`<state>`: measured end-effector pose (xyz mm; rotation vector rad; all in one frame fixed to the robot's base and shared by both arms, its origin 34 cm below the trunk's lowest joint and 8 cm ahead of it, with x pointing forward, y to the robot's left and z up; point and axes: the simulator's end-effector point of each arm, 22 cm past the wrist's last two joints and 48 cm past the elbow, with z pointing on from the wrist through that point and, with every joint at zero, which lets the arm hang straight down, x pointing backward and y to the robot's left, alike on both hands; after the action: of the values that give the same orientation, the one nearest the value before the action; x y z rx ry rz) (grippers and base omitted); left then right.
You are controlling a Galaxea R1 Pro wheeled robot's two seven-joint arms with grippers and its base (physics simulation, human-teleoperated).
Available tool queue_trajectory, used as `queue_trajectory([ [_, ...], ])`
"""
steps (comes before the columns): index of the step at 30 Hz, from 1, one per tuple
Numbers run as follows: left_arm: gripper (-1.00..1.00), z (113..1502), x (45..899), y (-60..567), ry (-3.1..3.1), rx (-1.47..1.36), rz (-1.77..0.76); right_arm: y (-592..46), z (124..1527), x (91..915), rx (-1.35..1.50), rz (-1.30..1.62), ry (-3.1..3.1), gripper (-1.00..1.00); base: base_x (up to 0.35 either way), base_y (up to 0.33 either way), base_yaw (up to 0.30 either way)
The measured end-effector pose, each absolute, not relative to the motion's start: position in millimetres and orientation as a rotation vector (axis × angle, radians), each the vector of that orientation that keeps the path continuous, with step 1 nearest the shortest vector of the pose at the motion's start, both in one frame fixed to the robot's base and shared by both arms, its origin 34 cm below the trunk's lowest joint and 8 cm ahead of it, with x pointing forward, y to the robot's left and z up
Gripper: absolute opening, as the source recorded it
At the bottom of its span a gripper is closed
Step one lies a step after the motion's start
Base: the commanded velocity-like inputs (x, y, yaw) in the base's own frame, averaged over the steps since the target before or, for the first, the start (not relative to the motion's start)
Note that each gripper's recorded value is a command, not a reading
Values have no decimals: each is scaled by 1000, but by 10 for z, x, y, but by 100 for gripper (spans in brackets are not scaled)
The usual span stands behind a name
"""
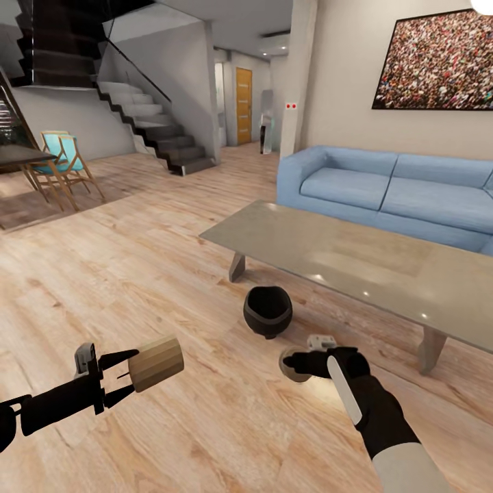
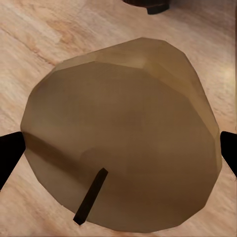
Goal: Place each of the two pumpkins and all three candles from the living room inside a cabinet in the living room (use any cabinet), then make sure every cabinet is closed, and position the cauldron so it is next to a table in the living room.
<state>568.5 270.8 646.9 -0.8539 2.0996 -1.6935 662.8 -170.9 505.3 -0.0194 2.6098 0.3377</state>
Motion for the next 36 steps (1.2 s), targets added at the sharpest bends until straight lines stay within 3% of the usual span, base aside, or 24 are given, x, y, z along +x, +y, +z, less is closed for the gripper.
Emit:
queue_trajectory([
  [11, -100, 6615, 5714, 2708, 2102, -853, -1692, -1714, 5232, 6678, -23, 334, 2601, -100, 0, 0, 43],
  [36, -100, 6552, 5720, 2784, 2111, -900, -1673, -1704, 5277, 6684, -36, 318, 2606, -100, 89, 0, 266],
])
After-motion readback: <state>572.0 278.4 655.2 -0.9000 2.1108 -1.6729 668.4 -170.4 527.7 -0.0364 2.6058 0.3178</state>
